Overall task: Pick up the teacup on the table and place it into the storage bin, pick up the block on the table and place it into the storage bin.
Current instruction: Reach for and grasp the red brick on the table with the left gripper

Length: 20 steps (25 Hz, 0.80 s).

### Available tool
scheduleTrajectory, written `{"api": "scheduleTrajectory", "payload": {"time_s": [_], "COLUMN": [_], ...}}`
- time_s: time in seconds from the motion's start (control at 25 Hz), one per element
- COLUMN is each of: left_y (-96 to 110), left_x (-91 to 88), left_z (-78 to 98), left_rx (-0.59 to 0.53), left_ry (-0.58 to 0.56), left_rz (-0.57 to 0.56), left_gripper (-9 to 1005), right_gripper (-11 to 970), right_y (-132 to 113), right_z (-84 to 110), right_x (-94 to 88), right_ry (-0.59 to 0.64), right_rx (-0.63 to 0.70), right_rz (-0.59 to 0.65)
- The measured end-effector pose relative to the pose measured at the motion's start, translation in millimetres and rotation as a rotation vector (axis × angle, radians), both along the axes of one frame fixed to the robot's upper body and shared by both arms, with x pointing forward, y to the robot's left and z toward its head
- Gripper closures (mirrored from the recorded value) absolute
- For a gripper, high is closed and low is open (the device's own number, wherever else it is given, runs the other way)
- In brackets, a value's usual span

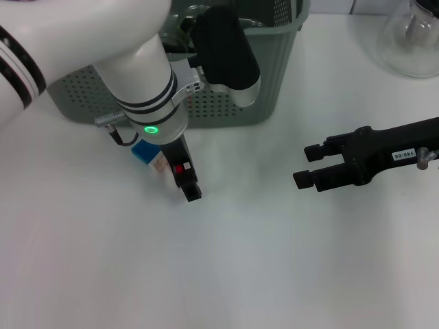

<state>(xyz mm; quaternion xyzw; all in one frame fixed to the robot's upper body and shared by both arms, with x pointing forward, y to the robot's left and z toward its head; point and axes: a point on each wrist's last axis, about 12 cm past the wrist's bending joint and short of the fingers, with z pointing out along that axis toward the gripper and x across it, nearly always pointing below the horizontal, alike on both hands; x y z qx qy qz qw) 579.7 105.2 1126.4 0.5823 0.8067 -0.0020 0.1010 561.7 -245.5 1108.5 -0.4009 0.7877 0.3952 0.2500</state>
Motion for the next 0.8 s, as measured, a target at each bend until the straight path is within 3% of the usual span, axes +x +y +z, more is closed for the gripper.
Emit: {"api": "scheduleTrajectory", "payload": {"time_s": [0.8], "left_y": [2.1], "left_x": [4.8], "left_z": [-7.4], "left_rx": [0.03], "left_ry": [-0.009], "left_rz": [0.007], "left_gripper": [109], "right_gripper": [164], "right_y": [0.5], "right_z": [0.4], "right_x": [1.4], "right_ry": [-0.005], "right_rx": [-0.004], "right_rz": [-0.002]}}
